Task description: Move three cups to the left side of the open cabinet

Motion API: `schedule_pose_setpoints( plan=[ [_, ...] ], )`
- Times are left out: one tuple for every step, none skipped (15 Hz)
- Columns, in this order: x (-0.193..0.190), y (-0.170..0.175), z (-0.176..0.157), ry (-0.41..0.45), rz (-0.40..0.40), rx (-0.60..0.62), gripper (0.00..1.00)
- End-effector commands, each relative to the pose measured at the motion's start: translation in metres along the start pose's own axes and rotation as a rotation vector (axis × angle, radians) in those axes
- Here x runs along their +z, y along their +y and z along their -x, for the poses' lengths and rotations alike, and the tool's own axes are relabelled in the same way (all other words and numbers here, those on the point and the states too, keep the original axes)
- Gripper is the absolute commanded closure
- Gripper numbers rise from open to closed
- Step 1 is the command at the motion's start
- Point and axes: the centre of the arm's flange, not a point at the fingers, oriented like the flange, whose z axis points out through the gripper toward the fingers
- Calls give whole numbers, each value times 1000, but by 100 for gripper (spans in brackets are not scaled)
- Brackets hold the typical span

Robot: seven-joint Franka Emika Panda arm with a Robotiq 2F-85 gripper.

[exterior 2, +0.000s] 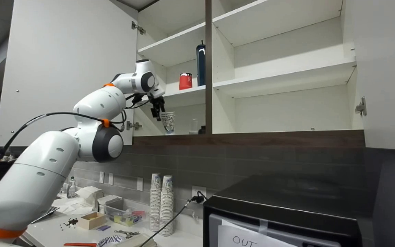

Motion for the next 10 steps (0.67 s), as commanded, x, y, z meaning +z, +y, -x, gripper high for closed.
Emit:
schedule_pose_setpoints(
  plan=[
    [-1,-21,4,5,-65,-44,0],
    [-1,-21,3,8,-75,-51,0],
    [-2,-20,3,11,-79,-59,0],
    [-3,-19,3,6,-75,-69,0],
    [-6,-18,4,-8,-60,-74,0],
    [-9,-17,4,-17,-46,-74,0],
    [-14,-16,3,-31,-26,-72,0],
    [-18,-15,2,-33,-10,-77,0],
    [-22,-14,2,-37,-1,-83,0],
    [-29,-10,2,-50,23,-98,0]
  ],
)
